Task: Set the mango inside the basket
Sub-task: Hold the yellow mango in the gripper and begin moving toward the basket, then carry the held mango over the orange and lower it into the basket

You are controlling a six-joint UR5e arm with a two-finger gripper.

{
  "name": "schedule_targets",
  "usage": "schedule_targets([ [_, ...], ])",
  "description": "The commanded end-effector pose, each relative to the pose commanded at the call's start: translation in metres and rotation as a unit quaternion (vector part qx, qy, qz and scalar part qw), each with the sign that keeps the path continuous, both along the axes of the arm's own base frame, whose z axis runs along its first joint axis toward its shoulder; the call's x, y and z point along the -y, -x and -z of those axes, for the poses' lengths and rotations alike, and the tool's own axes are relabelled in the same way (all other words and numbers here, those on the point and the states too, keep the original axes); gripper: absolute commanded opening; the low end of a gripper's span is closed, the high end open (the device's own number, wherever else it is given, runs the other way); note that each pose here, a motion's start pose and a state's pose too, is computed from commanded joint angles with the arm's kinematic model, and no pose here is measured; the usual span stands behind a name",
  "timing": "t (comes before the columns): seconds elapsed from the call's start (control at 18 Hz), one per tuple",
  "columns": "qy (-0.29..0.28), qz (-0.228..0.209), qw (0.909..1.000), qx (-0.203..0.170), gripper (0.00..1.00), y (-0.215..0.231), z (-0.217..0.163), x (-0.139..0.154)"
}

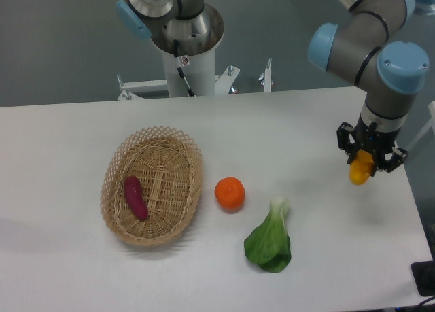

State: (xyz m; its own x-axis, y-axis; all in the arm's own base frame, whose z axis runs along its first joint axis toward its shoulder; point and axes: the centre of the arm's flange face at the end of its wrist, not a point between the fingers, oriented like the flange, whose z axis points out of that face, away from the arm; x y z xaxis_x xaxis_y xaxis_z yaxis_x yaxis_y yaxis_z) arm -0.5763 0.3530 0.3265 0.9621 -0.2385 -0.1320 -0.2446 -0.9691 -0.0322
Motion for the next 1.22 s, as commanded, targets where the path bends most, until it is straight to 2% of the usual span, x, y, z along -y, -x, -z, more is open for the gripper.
schedule_targets([
  [0.72,-0.003,0.001,1.0,0.005,0.5,-0.007,0.002,-0.008],
  [1.22,0.003,-0.005,0.9998,0.019,0.49,-0.052,0.014,-0.057],
])
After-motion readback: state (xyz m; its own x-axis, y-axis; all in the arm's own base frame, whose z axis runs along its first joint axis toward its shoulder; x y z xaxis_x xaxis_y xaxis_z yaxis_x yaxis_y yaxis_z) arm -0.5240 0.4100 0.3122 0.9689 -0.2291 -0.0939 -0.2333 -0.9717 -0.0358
